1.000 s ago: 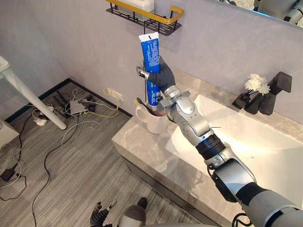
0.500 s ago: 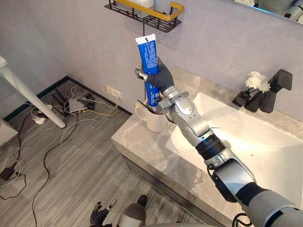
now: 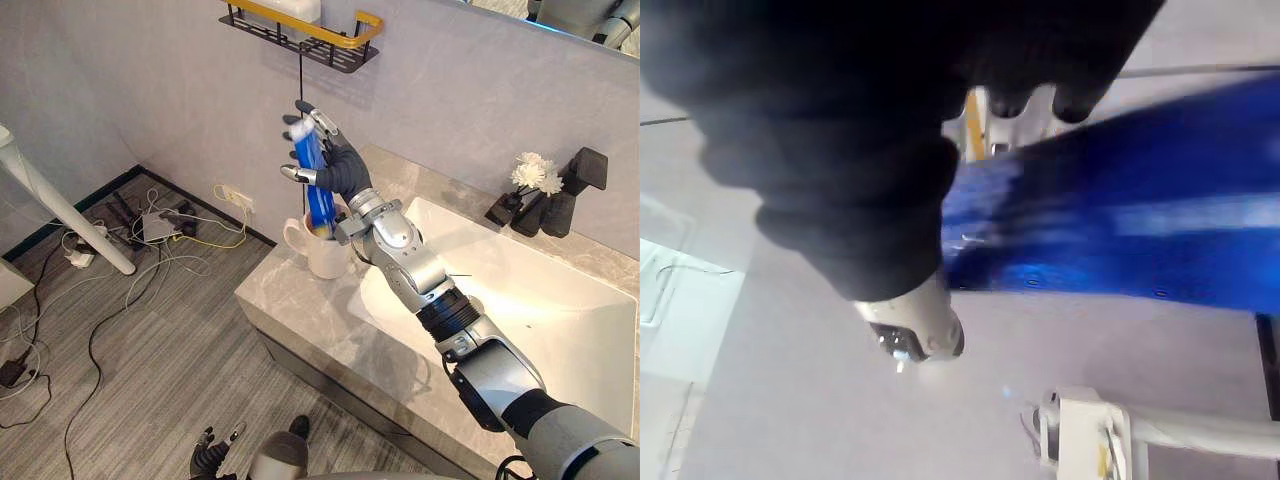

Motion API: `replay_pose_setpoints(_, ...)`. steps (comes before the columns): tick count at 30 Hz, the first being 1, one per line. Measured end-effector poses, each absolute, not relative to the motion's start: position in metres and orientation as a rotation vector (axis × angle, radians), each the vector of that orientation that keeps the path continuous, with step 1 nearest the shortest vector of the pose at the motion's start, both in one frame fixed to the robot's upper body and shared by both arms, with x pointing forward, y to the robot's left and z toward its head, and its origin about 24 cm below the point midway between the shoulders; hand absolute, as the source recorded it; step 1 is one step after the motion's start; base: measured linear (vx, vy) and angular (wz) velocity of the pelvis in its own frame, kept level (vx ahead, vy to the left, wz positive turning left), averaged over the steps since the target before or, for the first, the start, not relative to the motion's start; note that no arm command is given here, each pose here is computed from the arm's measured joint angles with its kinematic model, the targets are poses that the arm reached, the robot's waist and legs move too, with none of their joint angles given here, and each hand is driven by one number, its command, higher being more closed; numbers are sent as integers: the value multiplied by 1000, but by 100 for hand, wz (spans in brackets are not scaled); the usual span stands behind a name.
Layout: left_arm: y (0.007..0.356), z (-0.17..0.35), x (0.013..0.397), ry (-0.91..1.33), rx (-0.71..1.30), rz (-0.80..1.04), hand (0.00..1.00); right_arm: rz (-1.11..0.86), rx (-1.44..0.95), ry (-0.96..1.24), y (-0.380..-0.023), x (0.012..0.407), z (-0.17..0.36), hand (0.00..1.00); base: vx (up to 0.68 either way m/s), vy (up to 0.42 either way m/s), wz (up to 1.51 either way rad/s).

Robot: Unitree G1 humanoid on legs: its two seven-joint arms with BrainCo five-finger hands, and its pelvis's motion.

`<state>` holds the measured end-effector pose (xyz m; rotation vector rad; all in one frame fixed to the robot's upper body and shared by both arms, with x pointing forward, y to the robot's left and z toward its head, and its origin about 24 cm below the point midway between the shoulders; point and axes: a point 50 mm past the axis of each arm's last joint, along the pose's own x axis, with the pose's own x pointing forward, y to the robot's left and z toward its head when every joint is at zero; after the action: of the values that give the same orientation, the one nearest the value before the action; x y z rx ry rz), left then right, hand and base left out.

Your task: Organize washtable

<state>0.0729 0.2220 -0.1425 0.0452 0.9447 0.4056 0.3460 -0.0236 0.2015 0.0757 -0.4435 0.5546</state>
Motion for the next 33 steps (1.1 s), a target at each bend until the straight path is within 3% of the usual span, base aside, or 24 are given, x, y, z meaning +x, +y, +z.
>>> replay_pose_setpoints(15,224,-145,63,977,53,410,0,514,38,-449,-47,339,188,0,0,1,-1)
replay_pose_setpoints(28,226,-148,48,1023,77,407,0,443,-196,-796,-109,311,259,0,-5,5,-8)
replay_pose_setpoints(33,226,-149,42,1045,88,401,0,290,-346,-1043,-165,279,312,0,8,4,-15)
